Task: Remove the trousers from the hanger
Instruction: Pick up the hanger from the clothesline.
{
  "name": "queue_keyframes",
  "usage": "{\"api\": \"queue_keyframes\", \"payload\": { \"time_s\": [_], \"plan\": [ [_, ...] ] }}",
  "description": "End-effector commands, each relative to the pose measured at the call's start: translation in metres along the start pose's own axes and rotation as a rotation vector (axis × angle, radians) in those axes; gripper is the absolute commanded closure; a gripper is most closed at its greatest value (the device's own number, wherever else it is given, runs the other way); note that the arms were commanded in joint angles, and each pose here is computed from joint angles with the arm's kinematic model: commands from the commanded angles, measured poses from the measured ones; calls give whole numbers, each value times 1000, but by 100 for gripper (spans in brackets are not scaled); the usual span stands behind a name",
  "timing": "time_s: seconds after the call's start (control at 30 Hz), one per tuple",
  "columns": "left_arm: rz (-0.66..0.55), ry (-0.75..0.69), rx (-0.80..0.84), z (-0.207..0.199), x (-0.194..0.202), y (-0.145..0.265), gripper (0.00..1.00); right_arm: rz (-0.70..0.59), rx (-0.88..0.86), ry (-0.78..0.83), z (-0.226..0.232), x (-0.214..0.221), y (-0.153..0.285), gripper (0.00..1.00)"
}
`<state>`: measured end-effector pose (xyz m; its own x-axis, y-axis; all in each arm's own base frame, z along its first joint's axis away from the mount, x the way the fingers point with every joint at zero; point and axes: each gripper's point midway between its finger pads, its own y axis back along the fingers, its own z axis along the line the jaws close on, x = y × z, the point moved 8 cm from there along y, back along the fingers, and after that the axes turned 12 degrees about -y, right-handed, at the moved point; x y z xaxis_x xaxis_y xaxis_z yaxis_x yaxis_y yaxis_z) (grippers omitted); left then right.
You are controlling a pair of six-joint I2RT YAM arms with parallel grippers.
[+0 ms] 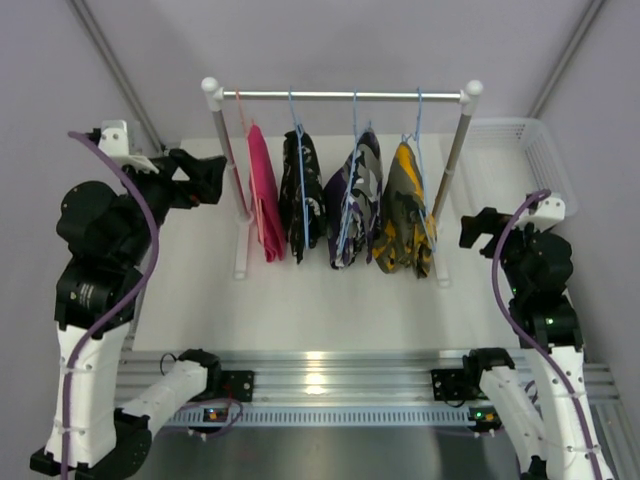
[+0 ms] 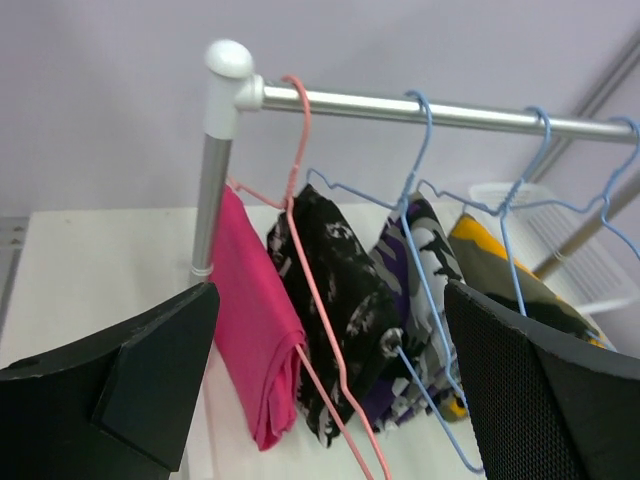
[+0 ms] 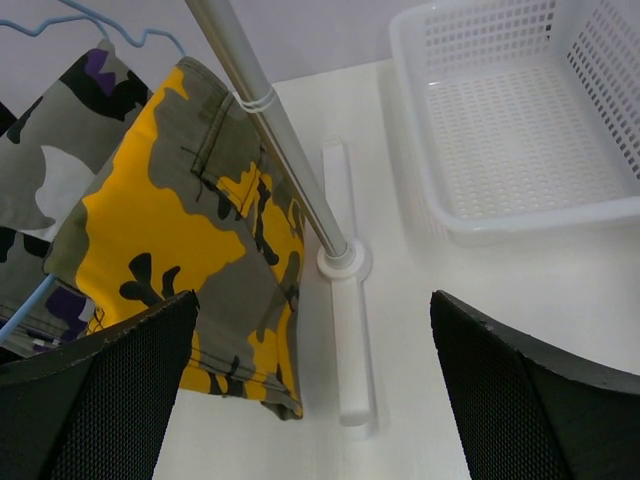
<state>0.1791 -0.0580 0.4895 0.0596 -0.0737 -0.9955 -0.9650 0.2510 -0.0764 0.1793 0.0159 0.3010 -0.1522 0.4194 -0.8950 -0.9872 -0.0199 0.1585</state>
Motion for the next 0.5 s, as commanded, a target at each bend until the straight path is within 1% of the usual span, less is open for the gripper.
{"api": "queue_keyframes", "payload": {
  "time_s": [0.0, 0.1, 0.17, 0.2, 0.23, 0.27, 0.3, 0.33, 0.37, 0.4, 0.43, 0.47],
  "plan": [
    [124, 32, 136, -14, 14, -7, 1, -24, -7, -12, 4, -8, 5, 2],
    [160, 59, 207, -21, 22, -13, 1, -24, -11, -16, 4, -6, 5, 2],
    [150, 45, 312, -35, 25, -13, 1, -54, -28, -13, 6, -9, 7, 2],
    [163, 17, 182, -35, 34, -23, 1, -78, 18, -1, 3, -13, 8, 2],
    [212, -118, 159, -44, 23, -18, 1, 4, 164, 24, -5, -1, 3, 2],
    [204, -301, 306, -98, 12, 3, 1, -16, 211, 119, 15, -13, 8, 2],
    [194, -683, -75, -76, -2, 6, 1, 26, 245, 244, 19, -12, 7, 2],
    [211, -897, -94, -87, 23, 9, 1, 56, 338, 321, 22, -7, -5, 2],
    [125, -766, -208, -88, 14, 6, 1, -11, 427, 361, 27, -13, -1, 2],
    [116, -674, -281, -62, 14, 22, 1, -9, 411, 334, 32, -11, -2, 2],
    [87, -388, -257, -59, 33, 26, 1, -1, 418, 264, 35, -5, -5, 2],
    [159, -425, -254, -48, 86, 25, 1, 60, 373, 192, 39, 8, -6, 2]
  ]
}}
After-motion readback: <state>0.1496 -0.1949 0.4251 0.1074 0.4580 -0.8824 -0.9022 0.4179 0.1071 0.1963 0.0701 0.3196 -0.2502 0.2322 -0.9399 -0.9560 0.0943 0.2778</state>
